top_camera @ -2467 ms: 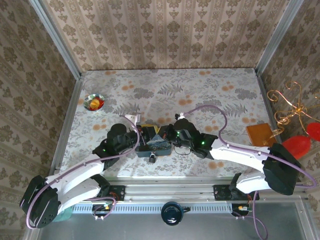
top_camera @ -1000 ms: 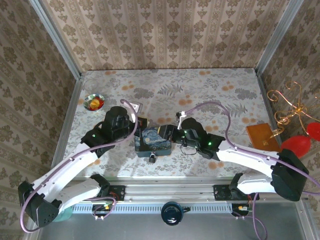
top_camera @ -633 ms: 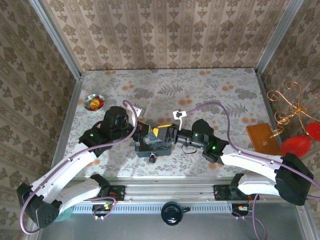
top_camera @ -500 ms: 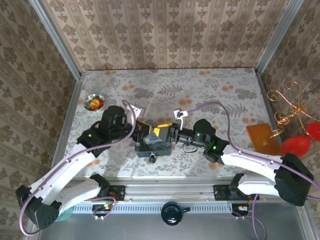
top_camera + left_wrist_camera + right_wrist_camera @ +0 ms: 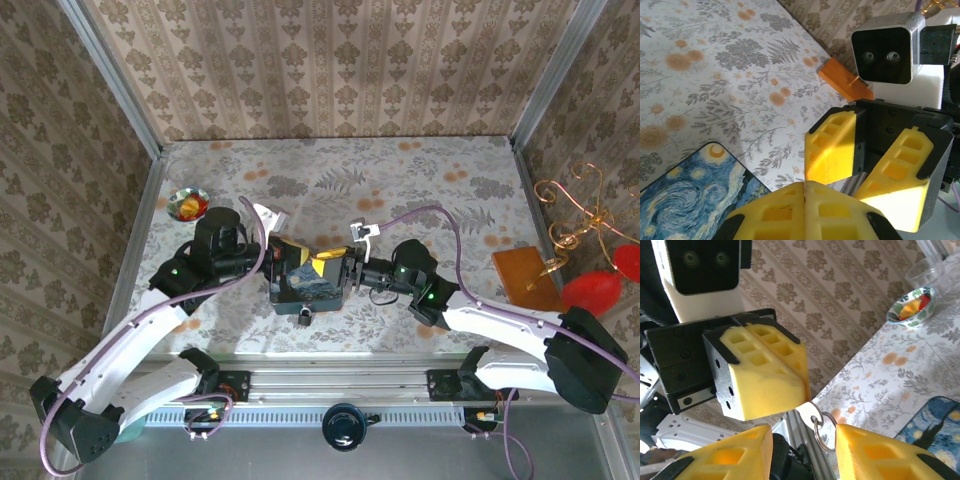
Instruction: Unlock a padlock with a key
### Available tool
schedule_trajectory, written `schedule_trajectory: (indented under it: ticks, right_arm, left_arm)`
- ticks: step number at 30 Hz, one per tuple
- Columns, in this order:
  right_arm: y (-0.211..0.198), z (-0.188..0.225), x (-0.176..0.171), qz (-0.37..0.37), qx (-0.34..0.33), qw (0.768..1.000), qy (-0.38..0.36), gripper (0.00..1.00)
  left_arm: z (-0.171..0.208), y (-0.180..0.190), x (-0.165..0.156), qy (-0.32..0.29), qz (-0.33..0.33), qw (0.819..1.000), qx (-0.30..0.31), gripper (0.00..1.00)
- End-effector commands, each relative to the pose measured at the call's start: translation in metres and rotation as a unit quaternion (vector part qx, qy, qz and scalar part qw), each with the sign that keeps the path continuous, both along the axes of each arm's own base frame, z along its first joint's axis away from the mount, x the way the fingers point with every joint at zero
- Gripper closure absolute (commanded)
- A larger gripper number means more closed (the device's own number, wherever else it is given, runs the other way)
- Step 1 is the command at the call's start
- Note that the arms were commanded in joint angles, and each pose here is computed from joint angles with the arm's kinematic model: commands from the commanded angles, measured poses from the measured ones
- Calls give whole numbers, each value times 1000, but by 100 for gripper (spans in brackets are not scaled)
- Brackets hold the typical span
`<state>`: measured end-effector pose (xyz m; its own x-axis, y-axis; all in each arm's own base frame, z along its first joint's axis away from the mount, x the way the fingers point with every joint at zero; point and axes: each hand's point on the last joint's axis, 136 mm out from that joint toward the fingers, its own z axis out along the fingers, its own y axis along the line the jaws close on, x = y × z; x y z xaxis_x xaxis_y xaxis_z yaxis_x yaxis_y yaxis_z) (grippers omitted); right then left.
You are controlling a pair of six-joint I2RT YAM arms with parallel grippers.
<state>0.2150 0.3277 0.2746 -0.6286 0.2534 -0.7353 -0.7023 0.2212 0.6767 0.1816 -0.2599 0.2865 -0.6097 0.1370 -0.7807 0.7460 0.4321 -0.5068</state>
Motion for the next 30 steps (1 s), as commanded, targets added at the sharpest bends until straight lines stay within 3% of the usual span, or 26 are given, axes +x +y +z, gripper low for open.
schedule_trajectory:
  ticks: [1, 16, 24, 30]
  right_arm:
    - [2, 14, -7, 22, 25, 999, -35, 63]
    - [8, 8, -5, 28, 17, 999, -29, 80]
    - [6, 4, -1, 14, 6, 1000, -25, 98]
    - [-5, -12, 13, -41, -30, 999, -5, 100]
  left_arm:
    - [10, -3, -9, -3, -25, 999, -26, 100]
    - [8, -8, -18, 7, -56, 998, -37, 100]
    - [4, -10, -14, 10, -53, 998, -34, 100]
    - [-1, -7, -8, 7, -35, 999, -21, 82]
